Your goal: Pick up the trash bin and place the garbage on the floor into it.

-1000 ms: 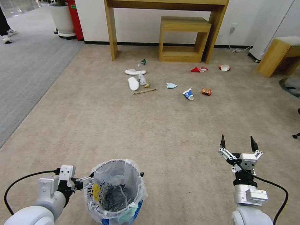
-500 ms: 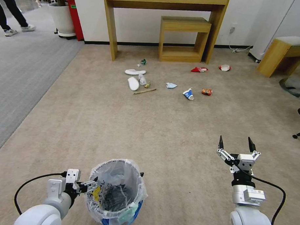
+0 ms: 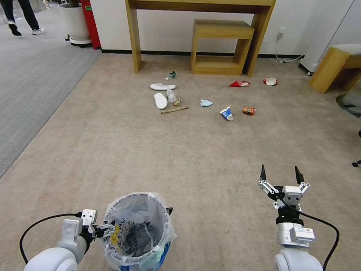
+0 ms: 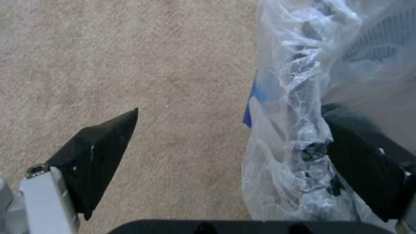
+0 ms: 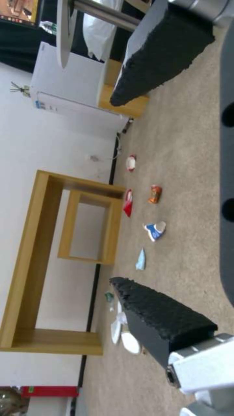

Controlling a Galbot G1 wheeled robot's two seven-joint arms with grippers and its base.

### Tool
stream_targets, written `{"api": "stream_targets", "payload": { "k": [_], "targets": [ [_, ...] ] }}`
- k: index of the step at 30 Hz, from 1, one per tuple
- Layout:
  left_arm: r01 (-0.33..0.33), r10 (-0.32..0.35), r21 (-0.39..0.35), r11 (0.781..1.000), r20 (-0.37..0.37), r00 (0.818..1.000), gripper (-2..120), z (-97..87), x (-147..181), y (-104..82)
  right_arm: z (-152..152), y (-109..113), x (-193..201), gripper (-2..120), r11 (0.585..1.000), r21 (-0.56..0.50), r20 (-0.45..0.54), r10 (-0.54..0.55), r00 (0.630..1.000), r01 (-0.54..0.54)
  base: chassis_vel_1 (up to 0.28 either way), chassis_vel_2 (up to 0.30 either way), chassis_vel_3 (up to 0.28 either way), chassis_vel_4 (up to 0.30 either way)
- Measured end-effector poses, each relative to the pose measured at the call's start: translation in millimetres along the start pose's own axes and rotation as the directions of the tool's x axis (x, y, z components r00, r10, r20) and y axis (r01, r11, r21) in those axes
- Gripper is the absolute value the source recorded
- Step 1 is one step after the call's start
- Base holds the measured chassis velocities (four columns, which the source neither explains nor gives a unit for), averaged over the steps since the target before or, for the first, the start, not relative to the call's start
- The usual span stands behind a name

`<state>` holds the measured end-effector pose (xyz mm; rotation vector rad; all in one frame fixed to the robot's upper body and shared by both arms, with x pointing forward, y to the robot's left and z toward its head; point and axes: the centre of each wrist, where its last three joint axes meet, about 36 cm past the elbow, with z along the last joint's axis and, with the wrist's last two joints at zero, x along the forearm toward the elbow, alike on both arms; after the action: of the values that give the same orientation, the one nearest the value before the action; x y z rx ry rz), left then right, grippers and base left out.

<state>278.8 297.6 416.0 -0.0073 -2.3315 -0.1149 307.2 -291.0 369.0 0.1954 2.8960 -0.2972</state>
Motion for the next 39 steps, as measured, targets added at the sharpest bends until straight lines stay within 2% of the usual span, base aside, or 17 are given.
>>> {"api": "stream_targets", "payload": {
  "k": [25, 29, 30, 32, 34, 36, 39],
  "targets": [
    [-0.043, 0.043, -0.017, 0.999, 0.000, 0.999, 99, 2.0, -7.1, -9.1, 6.7, 3.9, -3.2, 100, 1.000, 0.001, -0.006, -0.007, 1.000, 0.007, 0.000, 0.000, 0.000, 0.000],
    [-0.045, 0.045, -0.017, 0.999, -0.002, 0.999, 92, 2.7, -7.1, -9.6, 7.0, 4.5, -4.9, 100, 1.000, 0.000, -0.004, -0.007, 1.000, 0.007, 0.000, 0.000, 0.000, 0.000],
    [-0.046, 0.046, -0.018, 0.999, -0.003, 0.999, 85, 3.0, -6.4, -9.9, 7.0, 5.2, -6.1, 100, 1.000, -0.002, -0.001, -0.008, 1.000, 0.008, 0.000, 0.000, 0.000, 0.000],
    [-0.047, 0.046, -0.018, 0.999, -0.004, 0.999, 85, 3.1, -6.2, -10.1, 7.0, 5.5, -6.5, 100, 1.000, -0.002, -0.001, -0.008, 1.000, 0.008, 0.000, 0.000, 0.000, 0.000],
    [-0.052, 0.052, -0.019, 0.998, -0.015, 0.999, 73, 5.1, -5.5, -11.1, 7.2, 6.8, -8.1, 100, 1.000, -0.005, 0.000, -0.010, 1.000, 0.010, 0.000, 0.000, 0.000, 0.000],
    [-0.052, 0.051, -0.020, 0.998, -0.018, 0.999, 72, 5.6, -5.7, -11.1, 7.2, 6.9, -8.2, 100, 1.000, -0.005, 0.000, -0.010, 1.000, 0.010, 0.000, 0.000, 0.000, 0.000],
    [-0.042, 0.041, -0.025, 0.999, -0.027, 0.999, 53, 6.5, -4.1, -10.4, 7.9, 7.9, -8.2, 100, 1.000, -0.004, -0.002, -0.011, 1.000, 0.011, 0.000, 0.000, 0.000, 0.000]
  ]
}}
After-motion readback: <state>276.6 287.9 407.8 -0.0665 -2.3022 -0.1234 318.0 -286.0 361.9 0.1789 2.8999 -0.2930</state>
